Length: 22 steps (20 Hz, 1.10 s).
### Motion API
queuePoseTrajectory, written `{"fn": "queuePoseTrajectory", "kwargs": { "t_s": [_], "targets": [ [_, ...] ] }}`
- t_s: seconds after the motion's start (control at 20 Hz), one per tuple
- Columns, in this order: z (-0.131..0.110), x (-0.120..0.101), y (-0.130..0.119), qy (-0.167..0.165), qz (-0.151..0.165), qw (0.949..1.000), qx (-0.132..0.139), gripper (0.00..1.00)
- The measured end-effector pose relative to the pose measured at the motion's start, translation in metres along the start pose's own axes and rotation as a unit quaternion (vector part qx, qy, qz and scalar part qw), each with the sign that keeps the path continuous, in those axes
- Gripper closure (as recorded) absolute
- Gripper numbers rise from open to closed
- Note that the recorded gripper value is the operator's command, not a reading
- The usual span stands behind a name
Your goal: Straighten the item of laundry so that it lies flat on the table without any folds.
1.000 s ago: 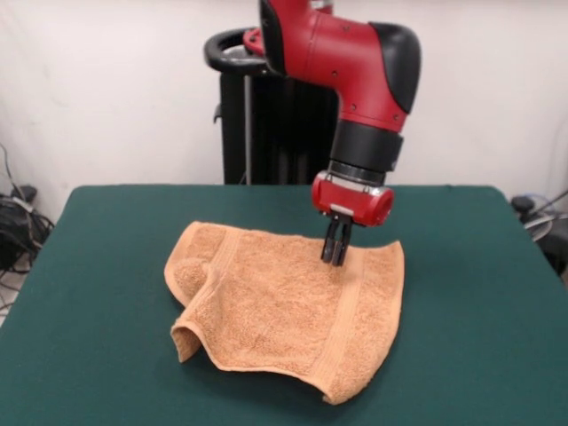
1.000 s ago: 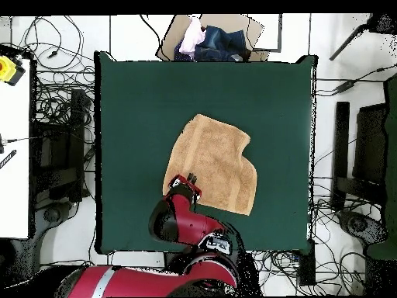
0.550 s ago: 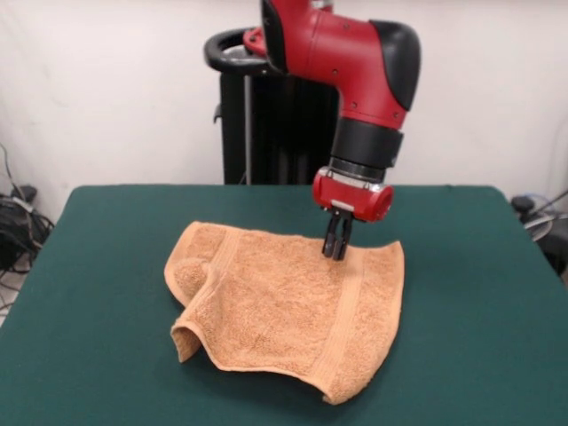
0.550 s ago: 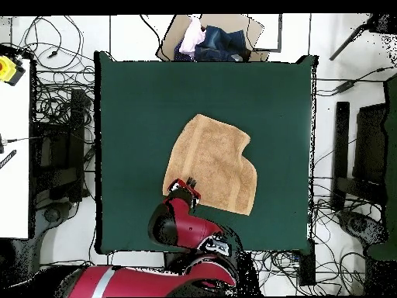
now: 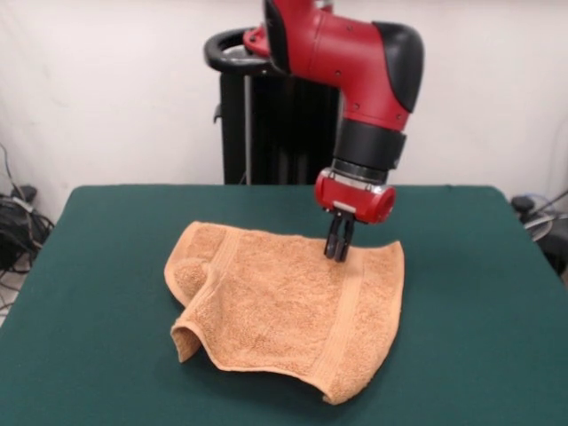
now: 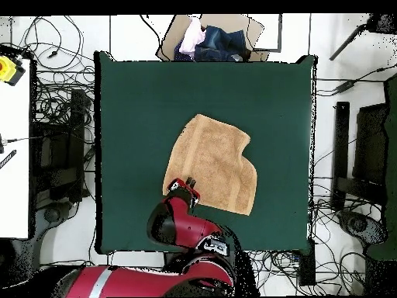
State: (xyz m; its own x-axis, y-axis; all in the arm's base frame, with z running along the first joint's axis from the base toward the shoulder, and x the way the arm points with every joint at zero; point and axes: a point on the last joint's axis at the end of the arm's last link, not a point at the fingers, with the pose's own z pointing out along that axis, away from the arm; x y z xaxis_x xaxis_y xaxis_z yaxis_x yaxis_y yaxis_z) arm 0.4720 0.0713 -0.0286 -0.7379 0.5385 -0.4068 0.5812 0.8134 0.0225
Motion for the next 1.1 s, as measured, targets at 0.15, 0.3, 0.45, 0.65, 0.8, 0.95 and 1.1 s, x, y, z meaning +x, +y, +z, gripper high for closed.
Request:
{"fn": "queuePoseTrajectory", "kwargs": {
  "t_s": [0.15, 0.3, 0.45, 0.65, 0.8, 0.95, 1.1],
  "targets": [
    [0.002, 0.005, 0.002, 0.003, 0.002, 1.0, 0.004, 1.0],
    [0.009, 0.018, 0.0, 0.012, 0.001, 0.9999, 0.012, 1.0],
    [0.015, 0.029, -0.002, 0.02, 0.001, 0.9996, 0.02, 1.0],
    [0.02, 0.034, 0.0, 0.013, 0.001, 0.9997, 0.022, 1.0],
    [0.021, 0.036, 0.002, 0.005, 0.001, 0.9998, 0.022, 1.0],
    [0.021, 0.036, 0.002, 0.002, 0.004, 0.9997, 0.024, 1.0],
    [0.021, 0.037, 0.004, 0.0, 0.006, 0.9996, 0.027, 1.0]
  ]
}}
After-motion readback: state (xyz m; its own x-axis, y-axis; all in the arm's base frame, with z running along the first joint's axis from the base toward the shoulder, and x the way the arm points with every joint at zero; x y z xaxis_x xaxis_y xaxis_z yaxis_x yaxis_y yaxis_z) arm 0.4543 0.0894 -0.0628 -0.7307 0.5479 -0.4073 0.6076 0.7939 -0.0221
